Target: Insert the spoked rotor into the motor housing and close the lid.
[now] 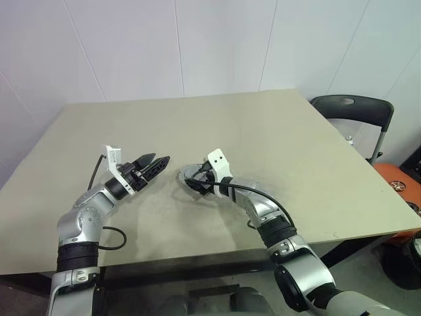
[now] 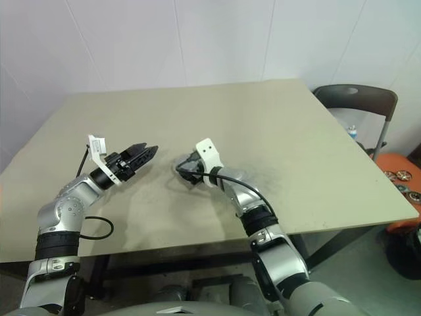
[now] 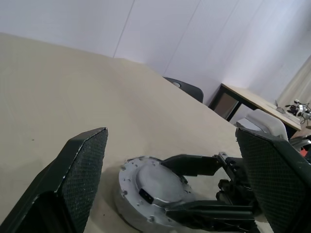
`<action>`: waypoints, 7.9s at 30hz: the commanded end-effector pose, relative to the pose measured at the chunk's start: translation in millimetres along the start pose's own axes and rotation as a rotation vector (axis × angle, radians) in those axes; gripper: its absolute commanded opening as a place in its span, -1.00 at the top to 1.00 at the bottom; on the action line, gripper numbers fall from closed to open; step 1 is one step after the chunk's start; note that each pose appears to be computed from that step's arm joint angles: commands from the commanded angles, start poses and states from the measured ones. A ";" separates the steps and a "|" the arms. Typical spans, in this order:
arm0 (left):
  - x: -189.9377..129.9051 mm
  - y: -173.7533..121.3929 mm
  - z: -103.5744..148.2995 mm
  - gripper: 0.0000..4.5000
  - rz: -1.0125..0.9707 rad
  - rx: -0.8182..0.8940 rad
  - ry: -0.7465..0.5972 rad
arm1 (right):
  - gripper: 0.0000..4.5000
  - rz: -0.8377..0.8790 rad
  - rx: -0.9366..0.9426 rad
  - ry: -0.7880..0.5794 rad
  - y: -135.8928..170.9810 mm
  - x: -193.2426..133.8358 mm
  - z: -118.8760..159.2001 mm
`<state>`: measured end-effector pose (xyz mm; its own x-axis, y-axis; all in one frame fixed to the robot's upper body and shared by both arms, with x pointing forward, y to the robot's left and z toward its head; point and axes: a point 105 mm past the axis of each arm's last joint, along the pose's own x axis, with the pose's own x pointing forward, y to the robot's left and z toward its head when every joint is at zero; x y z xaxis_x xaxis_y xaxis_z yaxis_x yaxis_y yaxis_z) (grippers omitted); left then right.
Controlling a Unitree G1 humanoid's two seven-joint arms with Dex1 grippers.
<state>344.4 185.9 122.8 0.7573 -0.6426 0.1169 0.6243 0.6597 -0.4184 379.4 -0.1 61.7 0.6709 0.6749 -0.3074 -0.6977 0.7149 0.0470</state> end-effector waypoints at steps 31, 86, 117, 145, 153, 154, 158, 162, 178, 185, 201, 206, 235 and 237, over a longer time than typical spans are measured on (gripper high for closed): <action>1.6 -5.0 13.6 -1.00 0.001 0.057 -0.052 | -0.43 -0.059 -0.056 -0.112 -3.4 -2.6 26.5; 0.2 -6.2 4.5 -1.00 -0.007 0.080 0.000 | -0.43 -0.091 -0.093 0.155 -37.7 -15.7 -25.3; 2.9 -12.1 -4.9 -1.00 -0.028 0.080 0.036 | -0.43 -0.098 -0.056 0.308 -55.0 -30.9 -62.5; 2.8 -11.2 -6.1 -1.00 -0.027 0.083 0.042 | -0.43 -0.071 -0.031 0.253 -56.0 -31.8 -57.6; 4.0 -10.6 -1.2 -1.00 -0.024 0.094 0.028 | -0.43 -0.102 -0.051 0.131 -48.4 -13.8 -28.5; 3.8 -10.2 -1.0 -1.00 -0.023 0.095 0.027 | -0.43 -0.111 -0.061 0.118 -47.3 -10.7 -24.4; 3.2 -9.4 -0.6 -1.00 -0.019 0.097 0.026 | -0.43 -0.068 -0.078 0.122 -35.3 -2.8 -22.7; 2.0 -9.0 -0.2 -1.00 -0.016 0.099 0.024 | -0.63 0.043 -0.075 0.133 -18.7 -3.3 -24.8; 3.6 -9.2 -2.3 -1.00 -0.020 0.092 0.031 | -0.99 0.020 -0.119 0.053 -15.7 -1.0 -6.7; 3.6 -9.2 -2.4 -1.00 -0.020 0.092 0.031 | -0.99 0.019 -0.119 0.050 -15.2 0.1 -6.7; -2.4 -13.5 -6.8 -1.00 -0.055 0.070 0.063 | -0.99 0.200 -0.107 0.141 -0.5 -15.5 -19.2; -0.3 -13.9 -8.2 -1.00 -0.061 0.067 0.069 | -0.99 0.135 -0.075 0.084 -11.7 -11.6 -4.6; -3.0 -16.3 -10.4 -1.00 -0.068 0.057 0.073 | -0.99 0.071 -0.086 -0.138 -5.9 0.8 41.5; -3.0 -16.4 -10.5 -1.00 -0.068 0.057 0.073 | -0.99 0.065 -0.084 -0.094 -2.5 5.5 31.7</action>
<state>329.9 173.9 104.8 0.7083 -0.7051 0.0339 0.6574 0.6414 -0.3955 390.7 -3.1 77.9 0.6436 0.7274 -0.2380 -0.7461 0.6656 0.0168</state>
